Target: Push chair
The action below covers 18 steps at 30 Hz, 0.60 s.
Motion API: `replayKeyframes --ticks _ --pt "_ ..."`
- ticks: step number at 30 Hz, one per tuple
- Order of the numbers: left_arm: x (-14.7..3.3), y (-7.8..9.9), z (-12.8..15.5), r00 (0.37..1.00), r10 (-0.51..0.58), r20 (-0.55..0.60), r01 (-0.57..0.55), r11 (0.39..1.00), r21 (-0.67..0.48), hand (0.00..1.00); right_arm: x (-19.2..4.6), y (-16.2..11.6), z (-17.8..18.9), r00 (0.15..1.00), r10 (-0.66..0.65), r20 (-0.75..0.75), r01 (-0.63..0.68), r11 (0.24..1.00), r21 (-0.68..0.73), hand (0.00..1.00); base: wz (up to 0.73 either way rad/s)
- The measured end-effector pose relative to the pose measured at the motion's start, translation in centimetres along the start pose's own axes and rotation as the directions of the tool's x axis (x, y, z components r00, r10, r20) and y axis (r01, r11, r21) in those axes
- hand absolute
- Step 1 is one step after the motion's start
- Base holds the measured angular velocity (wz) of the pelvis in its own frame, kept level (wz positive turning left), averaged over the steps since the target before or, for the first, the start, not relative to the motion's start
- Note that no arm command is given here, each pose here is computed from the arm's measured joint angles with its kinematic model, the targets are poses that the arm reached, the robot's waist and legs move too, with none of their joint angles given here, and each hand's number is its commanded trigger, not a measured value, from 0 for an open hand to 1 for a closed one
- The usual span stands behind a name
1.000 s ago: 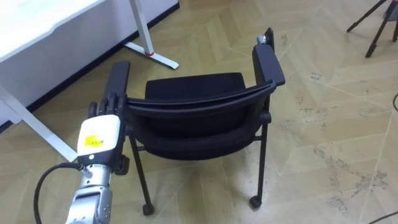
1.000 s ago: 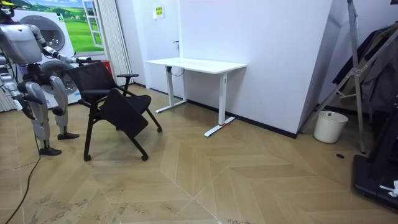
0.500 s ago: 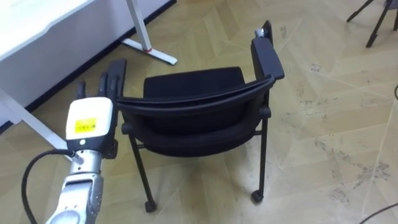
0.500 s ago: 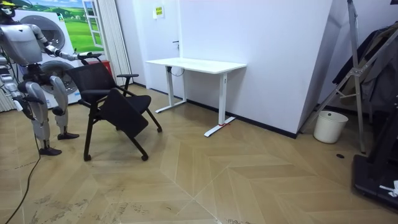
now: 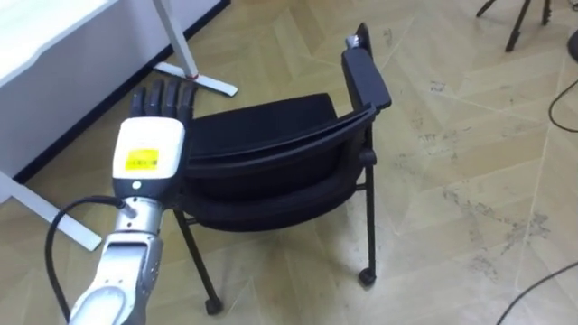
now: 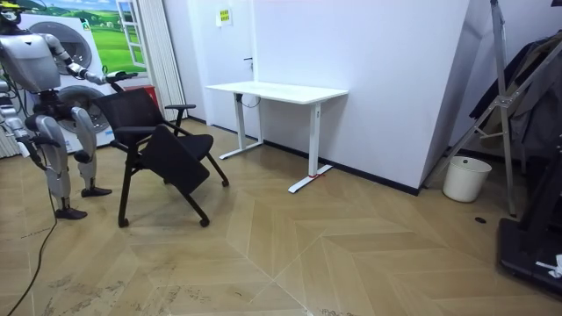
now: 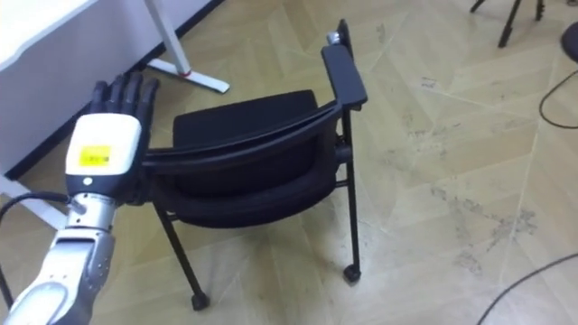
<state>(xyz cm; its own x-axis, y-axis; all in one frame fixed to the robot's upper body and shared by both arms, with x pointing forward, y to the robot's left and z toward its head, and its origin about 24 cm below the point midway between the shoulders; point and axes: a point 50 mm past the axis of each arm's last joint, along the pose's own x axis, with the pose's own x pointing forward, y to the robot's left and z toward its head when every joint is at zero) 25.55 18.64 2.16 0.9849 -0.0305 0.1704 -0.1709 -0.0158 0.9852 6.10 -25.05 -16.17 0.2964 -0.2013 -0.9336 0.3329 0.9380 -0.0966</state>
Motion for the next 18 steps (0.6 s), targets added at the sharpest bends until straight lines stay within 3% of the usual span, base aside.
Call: replayKeyframes --ticks 18 --pt "0.9 -0.7 1.5 0.996 -0.048 0.077 0.044 0.998 0.051 0.00 -0.1 -1.0 -0.3 0.999 -0.030 -0.023 0.032 0.997 0.065 0.00 -0.04"
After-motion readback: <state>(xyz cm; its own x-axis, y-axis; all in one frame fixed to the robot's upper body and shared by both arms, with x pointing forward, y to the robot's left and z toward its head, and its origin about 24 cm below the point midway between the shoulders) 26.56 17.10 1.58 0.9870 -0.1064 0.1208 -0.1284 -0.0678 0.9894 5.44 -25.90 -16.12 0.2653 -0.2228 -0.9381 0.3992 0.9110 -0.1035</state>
